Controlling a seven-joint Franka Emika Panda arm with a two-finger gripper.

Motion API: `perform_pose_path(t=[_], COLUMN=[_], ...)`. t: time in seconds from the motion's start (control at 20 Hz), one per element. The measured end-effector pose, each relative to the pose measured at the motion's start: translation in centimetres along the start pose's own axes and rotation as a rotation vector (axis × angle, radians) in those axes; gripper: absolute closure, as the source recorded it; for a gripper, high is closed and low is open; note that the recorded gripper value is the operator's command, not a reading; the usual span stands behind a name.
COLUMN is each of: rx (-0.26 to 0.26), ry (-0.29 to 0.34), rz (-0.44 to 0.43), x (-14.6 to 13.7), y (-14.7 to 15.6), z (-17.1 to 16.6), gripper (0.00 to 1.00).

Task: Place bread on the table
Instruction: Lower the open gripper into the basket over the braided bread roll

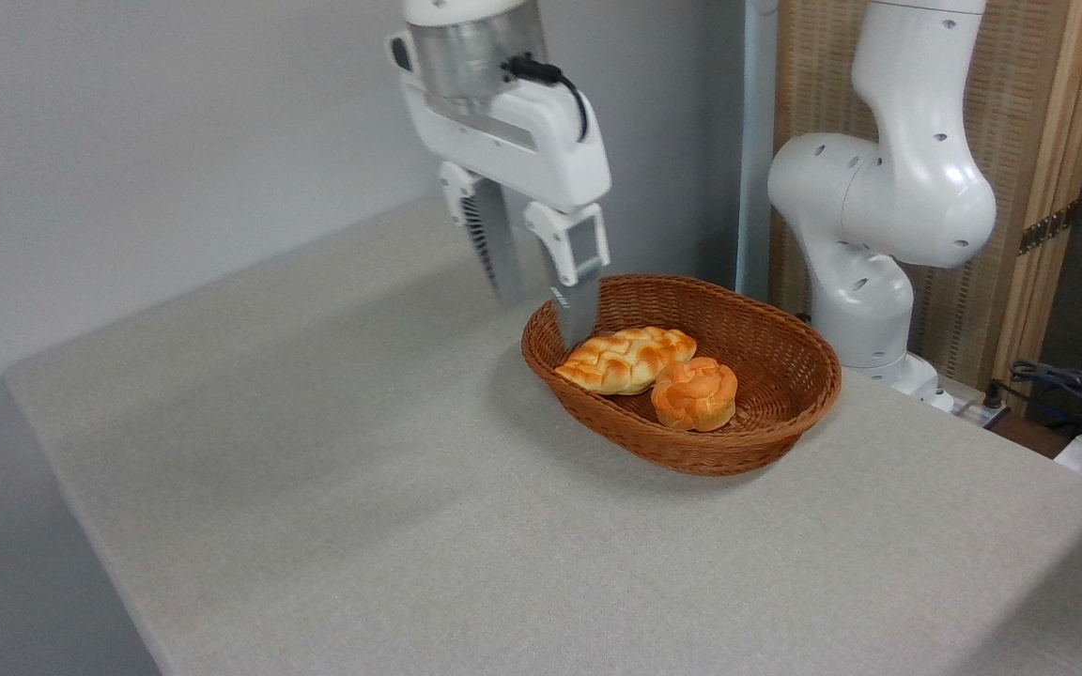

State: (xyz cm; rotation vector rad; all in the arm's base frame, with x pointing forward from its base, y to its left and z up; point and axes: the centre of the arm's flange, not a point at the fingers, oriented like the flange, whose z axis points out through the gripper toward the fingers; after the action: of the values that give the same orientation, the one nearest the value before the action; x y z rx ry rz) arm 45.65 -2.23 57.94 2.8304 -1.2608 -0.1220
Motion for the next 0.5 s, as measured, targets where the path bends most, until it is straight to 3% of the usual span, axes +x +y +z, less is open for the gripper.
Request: perform_pose_path(t=[0.25, 0.5], rx=[-0.054, -0.102], ry=[-0.061, -0.126], rz=[0.042, 0.101], x=[-1.5, -1.3], y=[3.8, 6.8], z=[4.8, 9.6], gripper=[0.0, 0.0])
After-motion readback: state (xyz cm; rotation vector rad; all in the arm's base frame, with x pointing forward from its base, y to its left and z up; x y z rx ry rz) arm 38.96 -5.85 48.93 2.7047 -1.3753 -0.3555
